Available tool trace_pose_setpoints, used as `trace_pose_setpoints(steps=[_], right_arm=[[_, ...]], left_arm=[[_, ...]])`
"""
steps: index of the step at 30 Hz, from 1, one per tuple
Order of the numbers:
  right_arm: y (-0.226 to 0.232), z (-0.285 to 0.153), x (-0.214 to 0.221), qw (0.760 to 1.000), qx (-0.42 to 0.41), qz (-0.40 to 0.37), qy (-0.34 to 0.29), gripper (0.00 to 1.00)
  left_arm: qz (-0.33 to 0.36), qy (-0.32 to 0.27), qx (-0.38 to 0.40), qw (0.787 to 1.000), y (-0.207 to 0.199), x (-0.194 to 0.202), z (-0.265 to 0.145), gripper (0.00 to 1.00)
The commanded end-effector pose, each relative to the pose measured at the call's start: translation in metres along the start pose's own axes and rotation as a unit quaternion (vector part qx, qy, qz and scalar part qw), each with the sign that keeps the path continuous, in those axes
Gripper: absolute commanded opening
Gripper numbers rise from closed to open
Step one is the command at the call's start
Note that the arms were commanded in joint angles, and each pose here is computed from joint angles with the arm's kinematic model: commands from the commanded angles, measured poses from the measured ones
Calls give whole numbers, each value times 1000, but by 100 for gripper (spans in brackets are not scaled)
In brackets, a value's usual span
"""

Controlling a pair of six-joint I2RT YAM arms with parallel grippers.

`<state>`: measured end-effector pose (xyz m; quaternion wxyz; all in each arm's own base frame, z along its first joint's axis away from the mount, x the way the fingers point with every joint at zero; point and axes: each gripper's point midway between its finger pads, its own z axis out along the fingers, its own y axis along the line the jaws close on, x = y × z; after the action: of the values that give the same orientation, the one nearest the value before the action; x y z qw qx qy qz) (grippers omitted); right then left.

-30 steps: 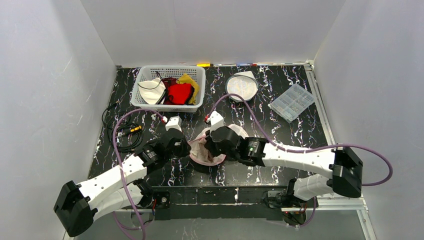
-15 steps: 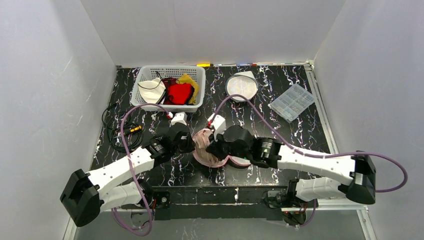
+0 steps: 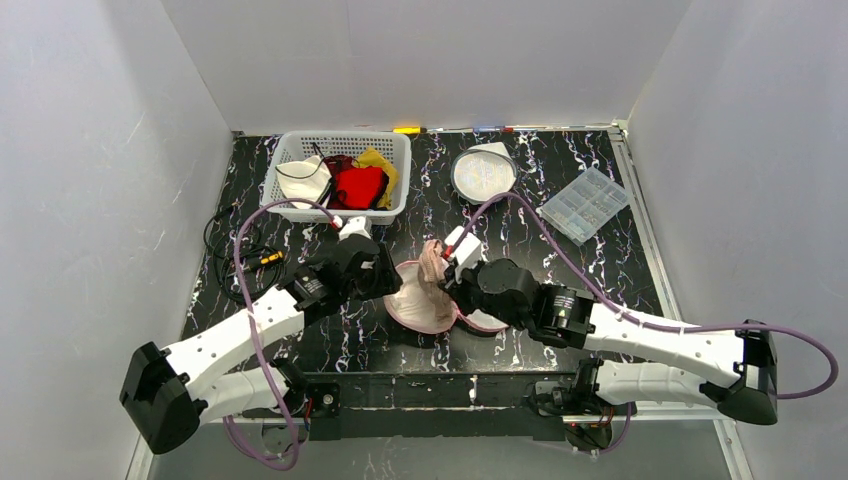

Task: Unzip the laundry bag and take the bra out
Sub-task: Pick up the bra from the laundry bag.

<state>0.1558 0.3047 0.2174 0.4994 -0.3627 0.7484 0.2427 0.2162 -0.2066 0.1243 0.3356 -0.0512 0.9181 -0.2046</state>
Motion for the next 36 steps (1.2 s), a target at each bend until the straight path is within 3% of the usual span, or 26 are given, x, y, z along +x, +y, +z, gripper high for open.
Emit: trace_pose_setpoints(steps=[1, 6, 7, 8, 9, 14, 18, 24, 33, 36], right_arm=[[-16, -10, -16, 998, 31, -35, -37, 1], [-26, -18, -25, 995, 44, -79, -49, 1], [-30, -19, -26, 993, 55, -89, -49, 1], [-33, -19, -27, 992, 62, -99, -47, 1], [-37, -20, -27, 991, 70, -109, -44, 1], [-40, -24, -33, 984, 76, -150, -60, 1], [-37, -28, -38, 980, 75, -174, -68, 1], [-30, -27, -40, 976, 74, -195, -62, 1], [-25, -24, -42, 977, 69, -193, -63, 1], [-23, -24, -42, 977, 66, -193, -63, 1]], left_arm=[[-22, 8, -9, 1000, -5, -10, -26, 55], [-39, 20, -8, 999, -16, -23, -53, 69], [-49, 19, -1, 999, -23, -28, -61, 75], [-65, 21, 1, 998, -27, -32, -66, 90], [-82, 26, 2, 996, -31, -34, -72, 97], [-140, 97, 82, 982, -85, -41, -96, 99], [-146, 129, 131, 972, -115, -44, -99, 99], [-134, 166, 130, 968, -132, -39, -82, 99], [-114, 170, 123, 971, -143, -35, -57, 99], [-115, 184, 108, 970, -140, -26, -45, 93]])
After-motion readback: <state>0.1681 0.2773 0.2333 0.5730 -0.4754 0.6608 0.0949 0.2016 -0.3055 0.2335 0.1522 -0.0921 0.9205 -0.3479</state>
